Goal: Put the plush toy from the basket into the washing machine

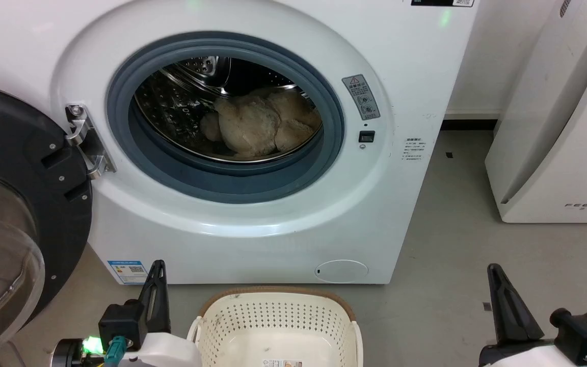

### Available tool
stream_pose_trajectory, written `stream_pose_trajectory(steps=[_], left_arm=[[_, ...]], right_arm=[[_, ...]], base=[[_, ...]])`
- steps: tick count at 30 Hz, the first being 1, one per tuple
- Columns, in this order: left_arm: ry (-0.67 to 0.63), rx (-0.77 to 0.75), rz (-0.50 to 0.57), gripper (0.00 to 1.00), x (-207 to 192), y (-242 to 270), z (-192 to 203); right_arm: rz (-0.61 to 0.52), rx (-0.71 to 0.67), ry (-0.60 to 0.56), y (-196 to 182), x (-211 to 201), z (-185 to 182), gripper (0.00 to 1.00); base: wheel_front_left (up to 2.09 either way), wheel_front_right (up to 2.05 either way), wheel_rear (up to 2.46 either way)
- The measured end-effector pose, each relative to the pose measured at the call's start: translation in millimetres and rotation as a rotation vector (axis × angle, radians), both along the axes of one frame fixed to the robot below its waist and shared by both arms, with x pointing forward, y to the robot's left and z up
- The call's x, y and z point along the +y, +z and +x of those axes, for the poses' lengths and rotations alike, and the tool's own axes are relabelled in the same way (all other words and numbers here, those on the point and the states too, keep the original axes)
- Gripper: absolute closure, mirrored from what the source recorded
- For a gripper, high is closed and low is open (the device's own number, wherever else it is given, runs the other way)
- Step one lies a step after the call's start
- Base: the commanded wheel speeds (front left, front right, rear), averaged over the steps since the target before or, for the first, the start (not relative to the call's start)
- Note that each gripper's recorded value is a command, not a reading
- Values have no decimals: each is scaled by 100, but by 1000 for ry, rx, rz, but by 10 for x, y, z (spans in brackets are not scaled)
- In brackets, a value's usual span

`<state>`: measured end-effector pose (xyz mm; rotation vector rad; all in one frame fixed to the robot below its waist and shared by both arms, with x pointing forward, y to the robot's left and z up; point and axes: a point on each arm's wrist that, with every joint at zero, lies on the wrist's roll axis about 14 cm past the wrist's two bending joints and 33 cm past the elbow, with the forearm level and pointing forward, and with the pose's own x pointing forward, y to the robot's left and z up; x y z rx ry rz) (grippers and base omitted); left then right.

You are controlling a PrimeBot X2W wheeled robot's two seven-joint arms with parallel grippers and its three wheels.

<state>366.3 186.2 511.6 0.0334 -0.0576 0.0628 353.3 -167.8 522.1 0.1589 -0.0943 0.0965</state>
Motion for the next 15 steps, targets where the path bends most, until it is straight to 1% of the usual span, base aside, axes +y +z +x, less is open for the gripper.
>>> stream_pose_trajectory(steps=[15], left_arm=[[-8, 12, 3, 100, -12, 22, 13]], right_arm=[[-38, 17, 9, -4, 20, 25, 100]], base=[[0, 0, 0]])
